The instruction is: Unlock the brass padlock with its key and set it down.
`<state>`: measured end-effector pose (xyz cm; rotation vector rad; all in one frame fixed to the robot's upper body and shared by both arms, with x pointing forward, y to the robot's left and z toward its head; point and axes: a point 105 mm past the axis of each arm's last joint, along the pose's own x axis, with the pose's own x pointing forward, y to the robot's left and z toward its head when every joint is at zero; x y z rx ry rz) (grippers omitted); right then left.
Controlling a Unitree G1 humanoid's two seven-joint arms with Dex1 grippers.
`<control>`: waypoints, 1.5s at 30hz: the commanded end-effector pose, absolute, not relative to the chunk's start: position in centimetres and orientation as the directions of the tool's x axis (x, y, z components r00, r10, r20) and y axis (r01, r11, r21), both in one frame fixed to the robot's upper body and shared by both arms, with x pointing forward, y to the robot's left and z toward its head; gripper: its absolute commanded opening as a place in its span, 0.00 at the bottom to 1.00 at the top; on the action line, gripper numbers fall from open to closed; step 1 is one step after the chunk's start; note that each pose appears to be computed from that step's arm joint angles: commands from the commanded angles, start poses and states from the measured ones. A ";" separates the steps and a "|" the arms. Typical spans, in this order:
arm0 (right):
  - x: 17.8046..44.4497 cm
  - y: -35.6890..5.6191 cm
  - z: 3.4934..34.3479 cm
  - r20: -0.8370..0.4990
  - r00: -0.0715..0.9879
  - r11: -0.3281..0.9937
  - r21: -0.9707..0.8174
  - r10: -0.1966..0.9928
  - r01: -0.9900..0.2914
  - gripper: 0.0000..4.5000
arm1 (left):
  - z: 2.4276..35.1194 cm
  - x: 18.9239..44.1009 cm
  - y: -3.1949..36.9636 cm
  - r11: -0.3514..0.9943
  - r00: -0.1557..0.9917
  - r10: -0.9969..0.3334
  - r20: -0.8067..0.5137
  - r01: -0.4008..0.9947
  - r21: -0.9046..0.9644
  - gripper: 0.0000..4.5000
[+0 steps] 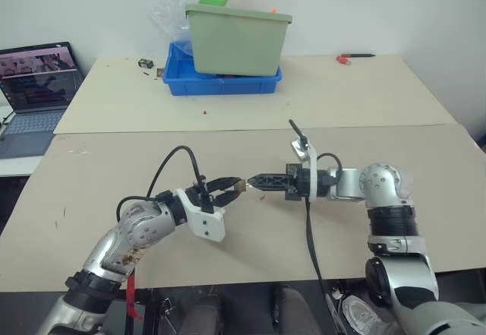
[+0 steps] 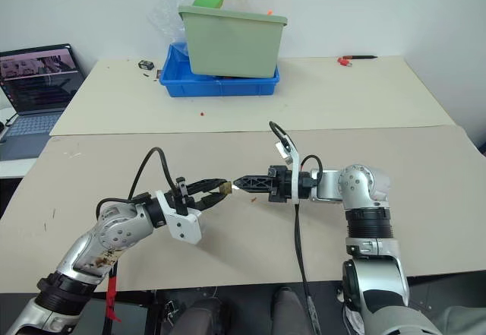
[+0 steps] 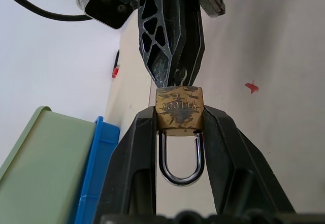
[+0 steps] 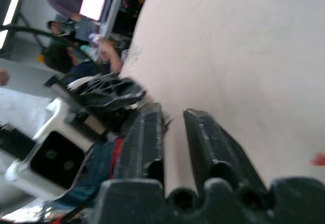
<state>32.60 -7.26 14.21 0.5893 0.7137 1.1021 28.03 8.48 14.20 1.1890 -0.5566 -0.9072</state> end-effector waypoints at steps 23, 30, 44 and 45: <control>27.8 -8.1 16.8 -0.143 0.068 0.135 0.528 0.987 -0.838 1.00 | 16.4 27.2 7.8 0.143 0.509 -0.861 0.001 0.240 0.960 0.18; 29.8 -7.3 16.2 -0.177 0.123 0.200 0.527 0.976 -0.826 1.00 | 16.4 27.3 7.9 0.147 0.516 -0.857 0.000 0.244 0.959 0.18; 30.9 -5.7 17.0 -0.178 0.117 0.194 0.516 0.977 -0.834 1.00 | 16.4 27.3 7.9 0.149 0.516 -0.857 -0.001 0.248 0.957 0.18; 30.9 -5.6 17.0 -0.179 0.118 0.195 0.516 0.977 -0.834 1.00 | 16.4 27.3 7.9 0.148 0.515 -0.857 -0.001 0.248 0.957 0.18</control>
